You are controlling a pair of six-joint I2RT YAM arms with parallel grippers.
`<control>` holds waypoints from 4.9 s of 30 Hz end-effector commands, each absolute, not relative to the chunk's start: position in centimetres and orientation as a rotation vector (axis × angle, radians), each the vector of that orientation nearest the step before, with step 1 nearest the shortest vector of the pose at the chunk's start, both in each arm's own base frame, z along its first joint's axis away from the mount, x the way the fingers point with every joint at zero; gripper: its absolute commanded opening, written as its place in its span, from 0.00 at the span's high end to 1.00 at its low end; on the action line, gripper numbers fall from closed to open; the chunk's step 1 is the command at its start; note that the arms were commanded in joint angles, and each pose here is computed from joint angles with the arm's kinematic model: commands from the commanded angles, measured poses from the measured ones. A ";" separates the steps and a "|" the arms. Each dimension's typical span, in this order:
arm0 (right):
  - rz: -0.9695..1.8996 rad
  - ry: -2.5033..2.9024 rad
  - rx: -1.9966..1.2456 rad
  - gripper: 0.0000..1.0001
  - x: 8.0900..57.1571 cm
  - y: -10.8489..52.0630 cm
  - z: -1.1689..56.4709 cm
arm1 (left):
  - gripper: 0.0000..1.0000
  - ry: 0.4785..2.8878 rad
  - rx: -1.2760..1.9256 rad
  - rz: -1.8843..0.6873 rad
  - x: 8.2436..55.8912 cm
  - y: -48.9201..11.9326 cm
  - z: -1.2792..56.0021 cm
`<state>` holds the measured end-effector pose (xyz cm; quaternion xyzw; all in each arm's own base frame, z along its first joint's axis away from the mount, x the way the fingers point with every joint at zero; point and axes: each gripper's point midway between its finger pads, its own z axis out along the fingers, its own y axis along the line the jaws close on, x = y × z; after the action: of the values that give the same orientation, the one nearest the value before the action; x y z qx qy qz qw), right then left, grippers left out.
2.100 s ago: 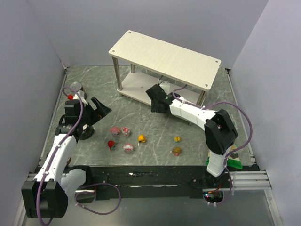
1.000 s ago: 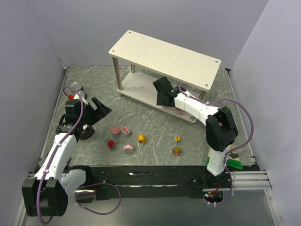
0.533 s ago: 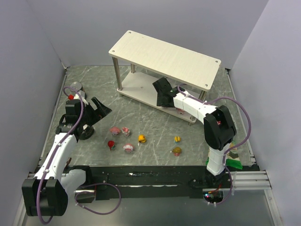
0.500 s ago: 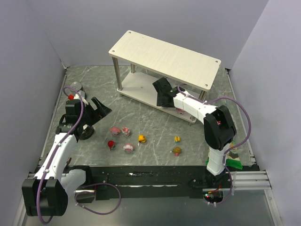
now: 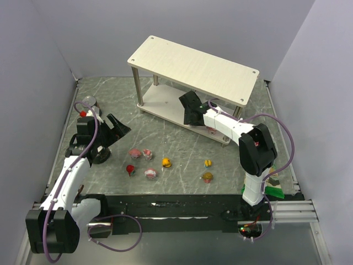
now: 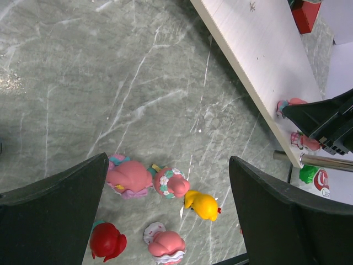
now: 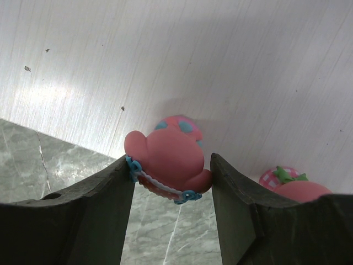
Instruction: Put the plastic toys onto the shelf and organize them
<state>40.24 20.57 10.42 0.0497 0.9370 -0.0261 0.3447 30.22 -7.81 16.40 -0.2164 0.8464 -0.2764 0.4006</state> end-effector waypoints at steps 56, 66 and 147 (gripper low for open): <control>-0.035 2.331 0.163 0.13 40.8 19.3 13.8 | 0.04 2.101 -0.514 -0.687 30.8 -7.7 17.3; -0.040 2.317 0.156 0.13 39.8 19.5 15.0 | 0.04 2.089 -0.516 -0.686 30.7 -7.6 17.6; 0.179 2.476 -0.207 0.34 27.1 42.3 7.7 | 0.04 1.894 -0.565 -0.348 27.6 -5.3 21.1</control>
<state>26.04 41.35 7.79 -0.0808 0.9480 0.0681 0.3002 26.98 -4.59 19.37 -0.2479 0.8077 -0.1235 0.5206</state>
